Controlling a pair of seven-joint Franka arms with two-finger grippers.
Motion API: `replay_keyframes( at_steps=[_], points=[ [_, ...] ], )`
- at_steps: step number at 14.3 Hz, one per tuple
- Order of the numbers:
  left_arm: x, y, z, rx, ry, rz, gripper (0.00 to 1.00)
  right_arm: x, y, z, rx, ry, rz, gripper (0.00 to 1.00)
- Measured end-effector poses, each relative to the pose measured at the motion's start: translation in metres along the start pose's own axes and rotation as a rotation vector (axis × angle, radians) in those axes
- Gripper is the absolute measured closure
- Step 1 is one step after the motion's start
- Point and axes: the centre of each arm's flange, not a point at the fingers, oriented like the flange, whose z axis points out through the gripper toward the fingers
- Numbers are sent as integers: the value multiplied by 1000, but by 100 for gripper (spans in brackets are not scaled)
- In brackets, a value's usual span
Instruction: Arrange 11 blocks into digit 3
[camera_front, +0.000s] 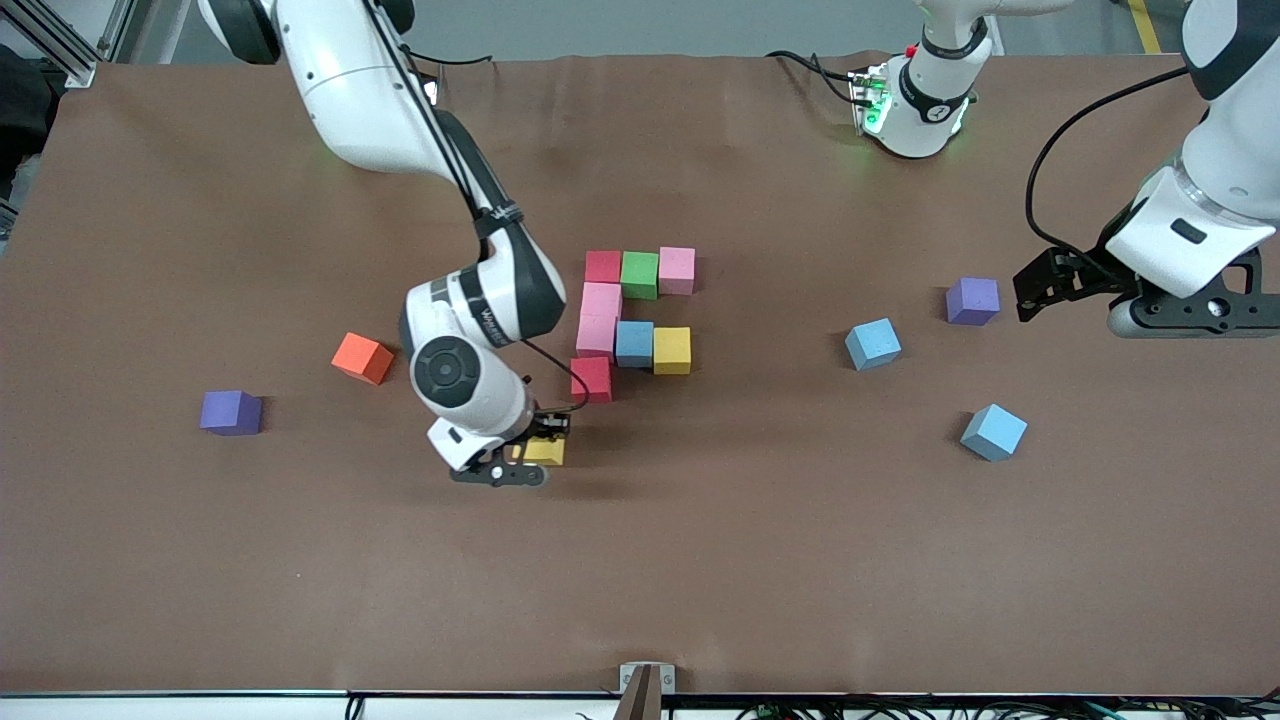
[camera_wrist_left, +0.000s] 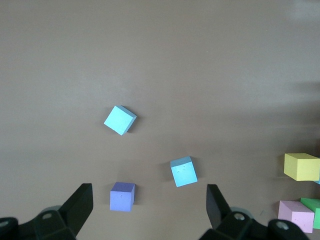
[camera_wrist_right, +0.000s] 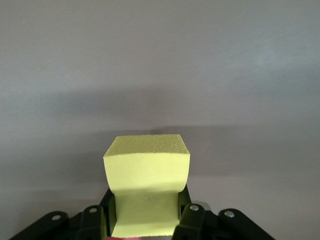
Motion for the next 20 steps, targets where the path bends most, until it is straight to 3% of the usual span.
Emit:
replay_keyframes(
  at_steps=[5, 20],
  points=[
    [4, 5, 7, -3, -1, 8, 0, -2, -26, 9, 3, 17, -23, 50],
    [-1, 24, 7, -33, -13, -8, 0, -24, -51, 38, -29, -18, -42, 48]
  ],
)
